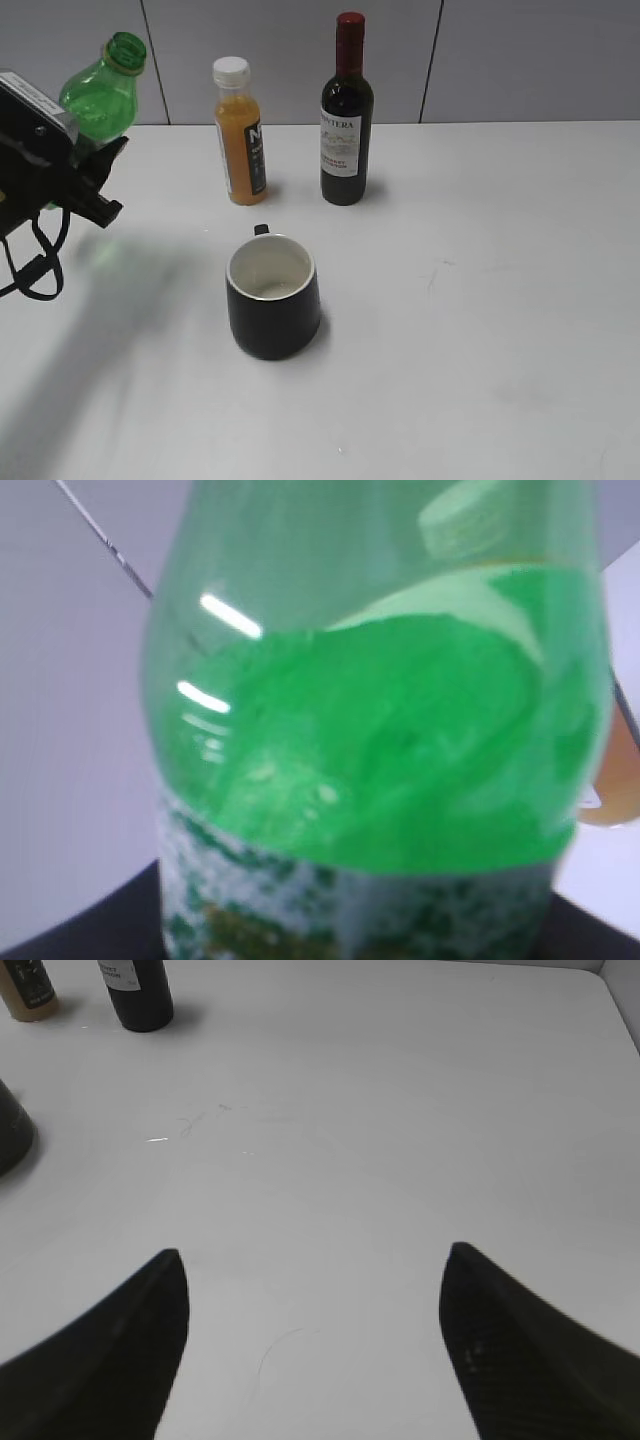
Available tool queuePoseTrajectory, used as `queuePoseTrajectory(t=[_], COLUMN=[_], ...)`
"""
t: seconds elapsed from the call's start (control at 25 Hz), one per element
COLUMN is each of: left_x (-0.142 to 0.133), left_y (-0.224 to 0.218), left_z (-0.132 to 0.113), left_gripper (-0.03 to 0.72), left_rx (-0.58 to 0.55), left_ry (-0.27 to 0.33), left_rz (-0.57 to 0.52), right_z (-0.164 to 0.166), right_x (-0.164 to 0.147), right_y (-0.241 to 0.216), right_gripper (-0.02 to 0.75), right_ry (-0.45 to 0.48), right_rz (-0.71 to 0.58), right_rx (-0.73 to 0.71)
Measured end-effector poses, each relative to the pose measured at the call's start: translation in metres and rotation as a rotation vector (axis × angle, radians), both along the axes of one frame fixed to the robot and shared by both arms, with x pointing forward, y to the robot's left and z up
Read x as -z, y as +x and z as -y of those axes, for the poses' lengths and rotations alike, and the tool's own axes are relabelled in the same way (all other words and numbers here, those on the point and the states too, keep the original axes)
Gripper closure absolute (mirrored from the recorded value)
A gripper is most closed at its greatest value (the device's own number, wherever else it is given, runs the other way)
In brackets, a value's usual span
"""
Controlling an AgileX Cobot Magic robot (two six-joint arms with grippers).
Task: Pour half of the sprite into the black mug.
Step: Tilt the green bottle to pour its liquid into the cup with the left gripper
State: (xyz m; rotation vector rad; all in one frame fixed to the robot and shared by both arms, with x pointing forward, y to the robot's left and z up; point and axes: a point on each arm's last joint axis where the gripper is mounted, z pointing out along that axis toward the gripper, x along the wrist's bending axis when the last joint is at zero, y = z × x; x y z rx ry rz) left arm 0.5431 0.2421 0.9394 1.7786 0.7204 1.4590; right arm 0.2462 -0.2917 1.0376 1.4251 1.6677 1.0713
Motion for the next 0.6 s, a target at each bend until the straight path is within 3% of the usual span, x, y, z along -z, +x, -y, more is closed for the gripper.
queuePoseTrajectory(t=[0.24, 0.44, 0.6], left_x=[0.0005, 0.0011, 0.0012], left_y=[-0.0024, -0.0038, -0.0037], left_z=[0.0045, 0.0097, 0.0089], left_gripper=[0.267, 0.267, 0.267], left_rx=[0.05, 0.073, 0.068], left_ry=[0.256, 0.314, 0.396], left_rz=[0.049, 0.058, 0.07], right_z=[0.0, 0.0, 0.0], right_x=[0.0, 0.0, 0.0], right_y=[0.0, 0.0, 0.0], right_gripper=[0.148, 0.148, 0.148], right_ry=[0.0, 0.0, 0.0], right_rz=[0.0, 0.0, 0.0], right_rx=[0.0, 0.0, 0.0])
